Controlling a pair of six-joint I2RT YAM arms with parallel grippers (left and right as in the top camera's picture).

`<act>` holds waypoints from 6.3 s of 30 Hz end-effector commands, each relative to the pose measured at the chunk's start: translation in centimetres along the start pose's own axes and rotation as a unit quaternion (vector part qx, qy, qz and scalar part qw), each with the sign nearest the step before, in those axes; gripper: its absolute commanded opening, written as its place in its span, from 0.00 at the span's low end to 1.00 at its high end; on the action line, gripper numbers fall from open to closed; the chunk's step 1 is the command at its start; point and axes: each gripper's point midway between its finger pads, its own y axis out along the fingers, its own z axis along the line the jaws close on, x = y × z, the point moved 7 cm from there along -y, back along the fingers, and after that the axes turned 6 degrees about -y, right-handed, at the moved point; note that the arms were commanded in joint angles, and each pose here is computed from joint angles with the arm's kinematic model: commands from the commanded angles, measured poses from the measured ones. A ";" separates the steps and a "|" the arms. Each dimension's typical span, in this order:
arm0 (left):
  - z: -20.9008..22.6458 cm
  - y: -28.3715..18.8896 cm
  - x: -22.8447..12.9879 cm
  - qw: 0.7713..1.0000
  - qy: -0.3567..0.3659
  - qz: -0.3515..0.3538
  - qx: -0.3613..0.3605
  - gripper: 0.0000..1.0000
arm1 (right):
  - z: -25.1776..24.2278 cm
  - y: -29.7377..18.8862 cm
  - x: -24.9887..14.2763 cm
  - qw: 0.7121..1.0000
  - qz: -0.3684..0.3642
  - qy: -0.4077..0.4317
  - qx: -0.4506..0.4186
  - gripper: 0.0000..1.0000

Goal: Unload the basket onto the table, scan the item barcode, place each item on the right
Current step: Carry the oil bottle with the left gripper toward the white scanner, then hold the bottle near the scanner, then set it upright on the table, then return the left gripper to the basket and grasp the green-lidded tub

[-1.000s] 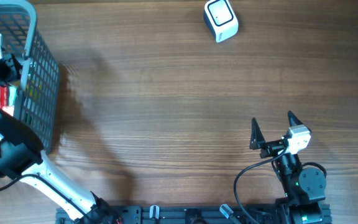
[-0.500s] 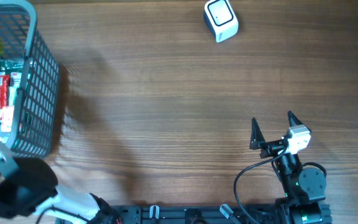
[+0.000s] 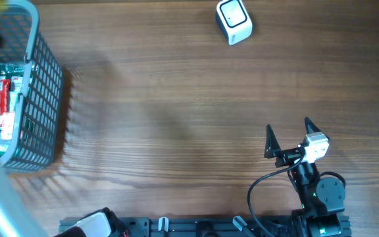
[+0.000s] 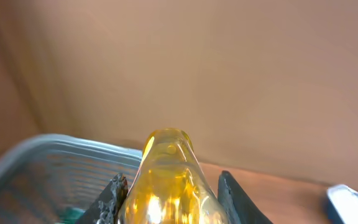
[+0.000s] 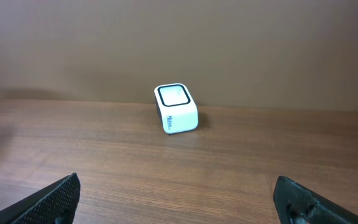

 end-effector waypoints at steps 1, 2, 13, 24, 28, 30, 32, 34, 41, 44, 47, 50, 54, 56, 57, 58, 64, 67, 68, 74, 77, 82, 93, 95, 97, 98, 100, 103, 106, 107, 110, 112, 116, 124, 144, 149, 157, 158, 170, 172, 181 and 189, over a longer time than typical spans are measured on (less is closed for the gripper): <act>-4.2 -0.1 -1.5 0.998 -0.028 0.036 -0.035 0.15 | 0.0 0.0 0.1 1.000 -0.004 -0.006 0.001 1.00; -5.3 0.1 -2.3 0.997 -0.031 0.057 -0.044 0.14 | 0.0 0.0 0.1 1.000 -0.004 -0.006 0.001 1.00; -21.4 4.1 -16.9 0.939 -0.020 0.334 -0.075 0.07 | 0.0 0.0 0.1 1.000 -0.004 -0.006 0.001 1.00; -35.3 5.3 -32.4 0.891 0.065 0.435 -0.108 0.07 | 0.0 0.0 0.1 1.000 -0.003 -0.006 0.001 1.00; -37.9 5.0 -35.1 0.894 0.071 0.427 -0.119 0.08 | 0.0 0.0 0.1 1.000 -0.003 -0.006 0.001 1.00; -38.7 4.7 -36.0 0.896 0.077 0.420 -0.120 0.08 | 0.0 0.0 0.1 1.000 -0.003 -0.006 0.001 1.00; -39.5 4.6 -37.0 0.899 0.086 0.411 -0.121 0.08 | 0.0 0.0 0.1 1.000 -0.003 -0.006 0.001 1.00; -39.8 4.6 -37.9 0.901 0.096 0.408 -0.116 0.08 | 0.0 0.0 0.1 1.000 -0.003 -0.006 0.001 1.00; -39.9 5.3 -41.4 0.897 0.096 0.418 -0.105 0.08 | 0.0 0.0 0.1 1.000 -0.003 -0.006 0.001 1.00; -39.5 5.4 -42.3 0.895 0.102 0.423 -0.099 0.07 | 0.0 0.0 0.1 1.000 -0.003 -0.006 0.001 1.00; -39.0 5.7 -43.5 0.893 0.106 0.427 -0.095 0.05 | 0.0 0.0 0.1 1.000 -0.003 -0.006 0.001 1.00; -38.9 5.8 -43.9 0.894 0.096 0.428 -0.090 0.08 | 0.0 0.0 0.1 1.000 -0.003 -0.006 0.001 1.00; -39.0 5.8 -43.9 0.895 0.095 0.427 -0.091 0.45 | 0.0 0.0 0.1 1.000 -0.003 -0.006 0.001 1.00; -39.0 5.6 -44.0 0.891 0.096 0.433 -0.096 0.73 | 0.0 0.0 0.1 1.000 -0.003 -0.006 0.001 1.00; -39.1 5.5 -43.8 0.891 0.095 0.433 -0.099 0.81 | 0.0 0.0 0.1 1.000 -0.003 -0.006 0.001 1.00; -39.1 5.4 -43.6 0.891 0.097 0.431 -0.102 0.83 | 0.0 0.0 0.1 1.000 -0.003 -0.006 0.001 1.00; -39.1 4.5 -35.5 0.911 0.099 0.358 -0.178 0.94 | 0.0 0.0 0.1 1.000 -0.003 -0.006 0.001 1.00; -38.1 3.4 -30.4 0.922 0.088 0.316 -0.206 0.98 | 0.0 0.0 0.1 1.000 -0.003 -0.006 0.001 1.00; -37.5 2.9 -28.5 0.926 0.084 0.300 -0.215 0.98 | 0.0 0.0 0.1 1.000 -0.003 -0.006 0.001 1.00; -35.6 1.2 -25.7 0.921 0.105 0.291 -0.236 0.96 | 0.0 0.0 0.1 1.000 -0.003 -0.006 0.001 1.00; -36.6 1.3 -28.6 0.886 0.151 0.335 -0.284 0.95 | 0.0 0.0 0.1 1.000 -0.003 -0.006 0.001 1.00; -37.7 3.2 -33.9 0.859 0.196 0.382 -0.278 1.00 | 0.0 0.0 0.1 1.000 -0.003 -0.006 0.001 1.00; -39.1 4.2 -42.4 0.819 0.243 0.450 -0.259 0.60 | 0.0 0.0 0.1 1.000 -0.003 -0.006 0.001 1.00; -39.1 4.5 -43.3 0.817 0.246 0.455 -0.254 0.56 | 0.0 0.0 0.1 1.000 -0.003 -0.006 0.001 1.00; -39.1 4.7 -43.8 0.816 0.248 0.457 -0.251 0.48 | 0.0 0.0 0.1 1.000 -0.003 -0.006 0.001 1.00; -39.2 4.8 -43.8 0.818 0.246 0.455 -0.253 0.38 | 0.0 0.0 0.1 1.000 -0.003 -0.006 0.001 1.00; -39.4 4.9 -43.7 0.820 0.242 0.452 -0.255 0.34 | 0.0 0.0 0.1 1.000 -0.003 -0.006 0.001 1.00; -39.4 4.9 -43.7 0.827 0.220 0.457 -0.242 0.26 | 0.0 0.0 0.1 1.000 -0.003 -0.006 0.001 1.00; -39.2 5.2 -43.6 0.843 0.184 0.460 -0.210 0.17 | 0.0 0.0 0.1 1.000 -0.003 -0.006 0.001 1.00; -38.9 5.4 -43.5 0.853 0.171 0.456 -0.186 0.16 | 0.0 0.0 0.1 1.000 -0.003 -0.006 0.001 1.00; -38.3 6.1 -43.0 0.880 0.154 0.430 -0.131 0.17 | 0.0 0.0 0.1 1.000 -0.003 -0.006 0.001 1.00; -37.9 6.3 -42.7 0.892 0.149 0.414 -0.104 0.17 | 0.0 0.0 0.1 1.000 -0.003 -0.006 0.001 1.00; -37.5 6.5 -42.4 0.907 0.145 0.389 -0.071 0.18 | 0.0 0.0 0.1 1.000 -0.003 -0.006 0.001 1.00; -37.2 6.4 -42.6 0.908 0.122 0.398 -0.053 0.22 | 0.0 0.0 0.1 1.000 -0.003 -0.006 0.001 1.00; -34.4 4.4 -26.9 0.948 0.054 0.286 -0.129 0.91 | 0.0 0.0 0.1 1.000 -0.003 -0.006 0.001 1.00; -28.0 4.4 -18.4 0.973 0.017 0.205 -0.102 0.93 | 0.0 0.0 0.1 1.000 -0.003 -0.006 0.001 1.00; -13.7 4.2 -9.2 0.993 0.003 0.083 0.079 1.00 | 0.0 0.0 0.1 1.000 -0.003 -0.006 0.001 1.00; -12.1 4.2 -8.7 0.992 -0.005 0.079 0.101 1.00 | 0.0 0.0 0.1 1.000 -0.003 -0.006 0.001 1.00; 7.1 3.1 -7.5 0.925 -0.200 0.089 0.309 1.00 | 0.0 0.0 0.1 1.000 -0.003 -0.006 0.001 1.00; 9.8 2.3 -8.4 0.902 -0.249 0.104 0.337 1.00 | 0.0 0.0 0.1 1.000 -0.003 -0.006 0.001 1.00; 16.7 2.8 -14.1 0.799 -0.346 0.199 0.451 1.00 | 0.0 0.0 0.1 1.000 -0.003 -0.006 0.001 1.00; 18.6 5.8 -20.8 0.751 -0.341 0.307 0.475 1.00 | 0.0 0.0 0.1 1.000 -0.003 -0.006 0.001 1.00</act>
